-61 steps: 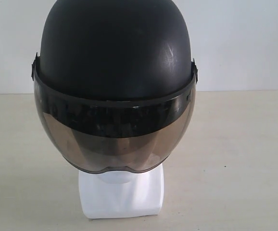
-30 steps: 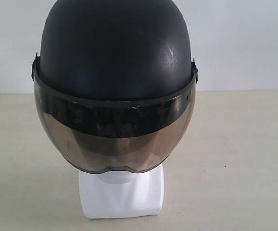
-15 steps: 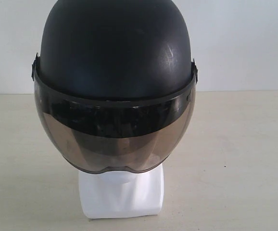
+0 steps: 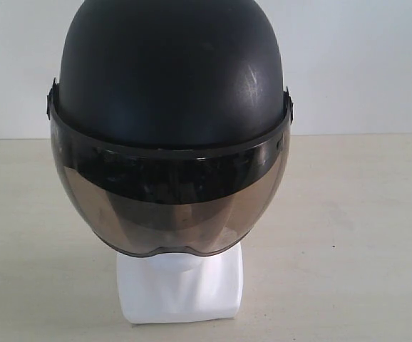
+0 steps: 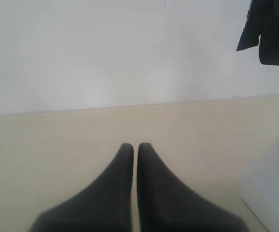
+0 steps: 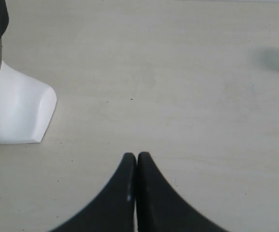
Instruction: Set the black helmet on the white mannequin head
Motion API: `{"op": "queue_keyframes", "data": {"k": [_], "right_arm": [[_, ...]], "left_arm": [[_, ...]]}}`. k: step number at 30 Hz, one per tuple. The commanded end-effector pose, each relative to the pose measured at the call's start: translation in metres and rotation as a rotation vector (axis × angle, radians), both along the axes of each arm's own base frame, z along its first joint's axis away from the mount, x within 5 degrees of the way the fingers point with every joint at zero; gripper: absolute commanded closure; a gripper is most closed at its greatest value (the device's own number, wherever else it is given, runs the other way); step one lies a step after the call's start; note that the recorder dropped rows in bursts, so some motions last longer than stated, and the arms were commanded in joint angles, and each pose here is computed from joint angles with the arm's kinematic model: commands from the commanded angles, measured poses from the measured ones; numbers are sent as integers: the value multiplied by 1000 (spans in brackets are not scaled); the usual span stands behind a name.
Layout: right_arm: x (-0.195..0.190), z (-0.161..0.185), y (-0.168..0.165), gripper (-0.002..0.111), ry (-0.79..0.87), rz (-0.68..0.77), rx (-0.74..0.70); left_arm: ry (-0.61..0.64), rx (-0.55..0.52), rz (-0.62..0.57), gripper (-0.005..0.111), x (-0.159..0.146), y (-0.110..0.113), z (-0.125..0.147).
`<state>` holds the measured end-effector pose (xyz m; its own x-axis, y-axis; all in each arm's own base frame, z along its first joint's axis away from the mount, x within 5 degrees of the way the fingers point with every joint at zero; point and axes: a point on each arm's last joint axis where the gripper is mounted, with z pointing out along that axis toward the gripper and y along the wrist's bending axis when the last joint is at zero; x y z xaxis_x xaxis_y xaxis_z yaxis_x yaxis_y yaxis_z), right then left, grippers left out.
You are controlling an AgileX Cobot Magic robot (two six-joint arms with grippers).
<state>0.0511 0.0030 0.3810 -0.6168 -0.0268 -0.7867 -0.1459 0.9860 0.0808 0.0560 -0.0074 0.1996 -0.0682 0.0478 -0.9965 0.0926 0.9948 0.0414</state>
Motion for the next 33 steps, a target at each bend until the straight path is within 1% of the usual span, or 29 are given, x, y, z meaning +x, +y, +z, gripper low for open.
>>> {"op": "queue_keyframes", "data": {"k": [1,3,5,11,15,33], "right_arm": [[0,0,-1,108,-10,-5,-6],[0,0,-1,108,-10,-5,-6],[0,0,-1,108,-10,-5,-6],[0,0,-1,108,-10,-5,-6],[0,0,-1,108,-10,-5,-6],[0,0,-1,108,-9,-7,-3]], "left_arm": [[61,-92,45,102,0,3,-6],[101,-132,87,102,-1,6,-9],[135,-140,103,102,-1,8,-12],[133,-97,94,102,-1,7,-12],[135,-123,90,102,-1,7,-12],[127,-123,89,102,-1,7,-12]]}}
